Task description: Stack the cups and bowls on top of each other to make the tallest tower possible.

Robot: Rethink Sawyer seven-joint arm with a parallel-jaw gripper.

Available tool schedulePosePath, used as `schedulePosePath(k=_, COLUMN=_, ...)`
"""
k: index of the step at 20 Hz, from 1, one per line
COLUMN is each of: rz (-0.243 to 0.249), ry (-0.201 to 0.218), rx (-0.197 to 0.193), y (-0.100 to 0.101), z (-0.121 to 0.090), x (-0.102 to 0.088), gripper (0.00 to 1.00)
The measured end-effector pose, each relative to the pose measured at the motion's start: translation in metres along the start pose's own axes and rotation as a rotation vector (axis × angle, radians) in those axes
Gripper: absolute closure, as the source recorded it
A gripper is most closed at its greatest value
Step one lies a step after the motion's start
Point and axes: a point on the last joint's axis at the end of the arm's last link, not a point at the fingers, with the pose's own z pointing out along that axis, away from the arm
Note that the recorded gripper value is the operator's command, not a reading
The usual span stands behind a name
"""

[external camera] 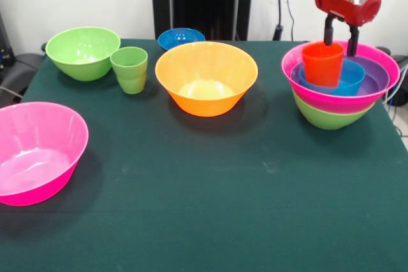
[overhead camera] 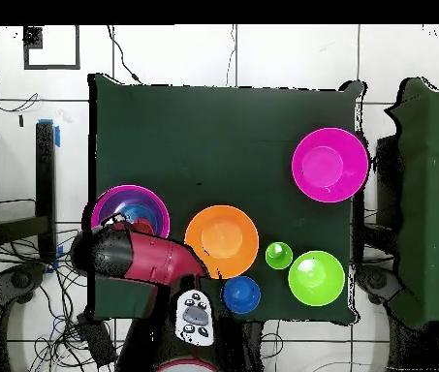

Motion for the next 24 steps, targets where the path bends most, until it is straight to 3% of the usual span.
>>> schedulePosePath(k=12, rz=0.026, ry=0.042, rx=-0.035, y=0.006, z=-0.003, x=-0.009, gripper=0.00)
schedulePosePath(k=20, rz=0.017, ry=0.031, rx=-0.039, y=0.006, z=-0.008, x=-0.010, gripper=0.00)
schedulePosePath(k=24, rz=-0.002, ry=0.024, rx=-0.022, y=-0.003, z=-0.019, x=-0.020, gripper=0.00)
